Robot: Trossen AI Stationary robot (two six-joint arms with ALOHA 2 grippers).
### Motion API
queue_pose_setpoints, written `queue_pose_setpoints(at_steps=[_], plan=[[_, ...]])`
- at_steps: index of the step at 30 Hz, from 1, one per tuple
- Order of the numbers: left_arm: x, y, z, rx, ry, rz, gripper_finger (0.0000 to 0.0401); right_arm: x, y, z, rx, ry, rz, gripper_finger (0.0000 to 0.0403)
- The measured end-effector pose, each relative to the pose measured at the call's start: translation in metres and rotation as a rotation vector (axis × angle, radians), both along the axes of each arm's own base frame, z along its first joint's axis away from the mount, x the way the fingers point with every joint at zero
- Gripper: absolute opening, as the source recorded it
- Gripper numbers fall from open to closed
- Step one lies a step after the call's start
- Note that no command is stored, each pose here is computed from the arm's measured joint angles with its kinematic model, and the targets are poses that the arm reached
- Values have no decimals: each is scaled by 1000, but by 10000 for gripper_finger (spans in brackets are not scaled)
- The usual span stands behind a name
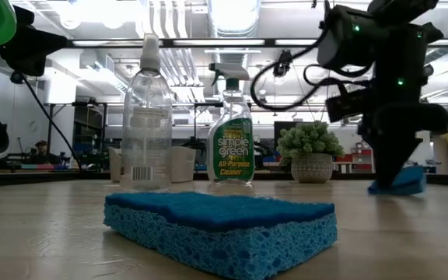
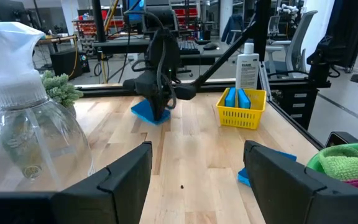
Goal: Pick & Place Kitchen Items
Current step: Put the blue sponge into the yellow bin
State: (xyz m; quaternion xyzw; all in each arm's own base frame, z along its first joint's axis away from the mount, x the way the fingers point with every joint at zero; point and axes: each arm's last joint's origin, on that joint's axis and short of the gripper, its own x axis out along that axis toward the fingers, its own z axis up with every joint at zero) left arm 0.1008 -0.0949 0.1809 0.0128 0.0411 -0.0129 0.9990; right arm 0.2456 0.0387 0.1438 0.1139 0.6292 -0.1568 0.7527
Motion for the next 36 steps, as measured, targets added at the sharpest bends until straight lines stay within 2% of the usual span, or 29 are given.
queue_pose_setpoints(at_steps=[7, 15, 21, 25, 32, 36], plan=[[0, 0, 0, 1, 0, 0, 254, 18, 3, 15, 13, -218, 91, 17], [0, 0, 0, 1, 0, 0, 254, 32, 6, 36, 2, -293, 120, 17], [0, 0, 0, 1, 0, 0, 254, 34, 8, 41, 29, -296, 106, 26], [0, 0, 0, 1, 0, 0, 254, 33, 8, 34, 31, -243, 81, 75], [0, 0, 0, 2, 0, 0, 254, 33, 13, 18, 23, -129, 72, 210], [0, 0, 0, 2, 0, 0, 254, 31, 17, 11, 20, -49, 43, 257]])
